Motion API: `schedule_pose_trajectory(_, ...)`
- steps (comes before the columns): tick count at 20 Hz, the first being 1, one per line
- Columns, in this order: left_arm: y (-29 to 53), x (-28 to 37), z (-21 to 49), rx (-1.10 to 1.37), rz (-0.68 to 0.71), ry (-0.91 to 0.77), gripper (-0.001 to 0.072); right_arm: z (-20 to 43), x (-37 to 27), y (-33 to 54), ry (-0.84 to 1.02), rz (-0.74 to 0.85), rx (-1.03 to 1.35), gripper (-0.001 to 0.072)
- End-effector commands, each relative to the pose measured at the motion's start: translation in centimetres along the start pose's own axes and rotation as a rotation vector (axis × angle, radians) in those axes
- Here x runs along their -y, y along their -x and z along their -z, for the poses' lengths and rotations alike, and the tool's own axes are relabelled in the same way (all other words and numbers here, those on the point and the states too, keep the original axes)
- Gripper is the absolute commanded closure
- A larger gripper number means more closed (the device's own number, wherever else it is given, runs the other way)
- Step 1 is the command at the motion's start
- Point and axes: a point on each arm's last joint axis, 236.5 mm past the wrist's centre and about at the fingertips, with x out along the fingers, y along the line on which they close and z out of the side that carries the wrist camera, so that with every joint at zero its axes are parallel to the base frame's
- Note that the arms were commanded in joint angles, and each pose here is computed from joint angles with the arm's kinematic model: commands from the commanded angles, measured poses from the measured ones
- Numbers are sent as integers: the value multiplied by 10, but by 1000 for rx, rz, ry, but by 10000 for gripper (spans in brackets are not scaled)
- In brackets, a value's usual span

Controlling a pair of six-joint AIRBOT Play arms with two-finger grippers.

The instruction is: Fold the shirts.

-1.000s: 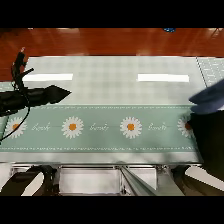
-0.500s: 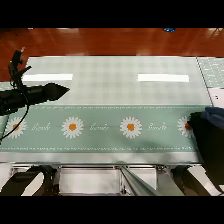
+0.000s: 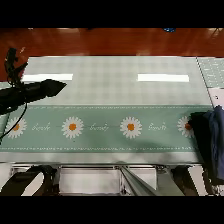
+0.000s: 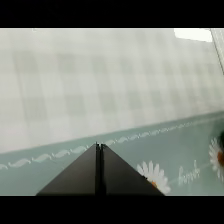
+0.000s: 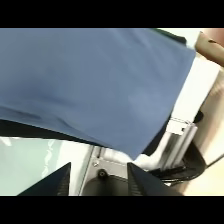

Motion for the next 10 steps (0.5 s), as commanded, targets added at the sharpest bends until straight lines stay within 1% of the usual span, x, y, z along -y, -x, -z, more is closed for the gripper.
schedule_pose_trajectory(1, 3, -15, -33, 137, -63, -3, 689, 20, -9, -3, 20, -21, -90, 306)
schedule_pose_trajectory(2, 5, -16, -42, 172, -76, -8, 689, 18, -28, -2, 52, -89, -96, 432)
schedule_pose_trajectory(3, 9, -18, -55, 210, -88, -15, 689, 12, -61, 4, 107, -213, -94, 664)
schedule_pose_trajectory(4, 16, -16, -72, 249, -94, -25, 689, 2, -101, 16, 155, -361, -60, 684)
schedule_pose_trajectory(6, 30, -1, -111, 314, -79, -62, 689, -18, -218, 73, 288, -773, 96, 685)
schedule_pose_trajectory(7, 34, 15, -133, 338, -56, -96, 689, -16, -273, 108, 374, -942, 183, 685)
schedule_pose_trajectory(8, 33, 32, -150, 344, -29, -154, 689, 0, -321, 135, 471, -1054, 248, 685)
schedule_pose_trajectory(9, 25, 53, -162, 323, 15, -203, 689, 35, -366, 149, 619, -1106, 281, 685)
schedule_pose_trajectory(10, 9, 74, -163, 261, 72, -233, 690, 78, -400, 145, 777, -1091, 283, 685)
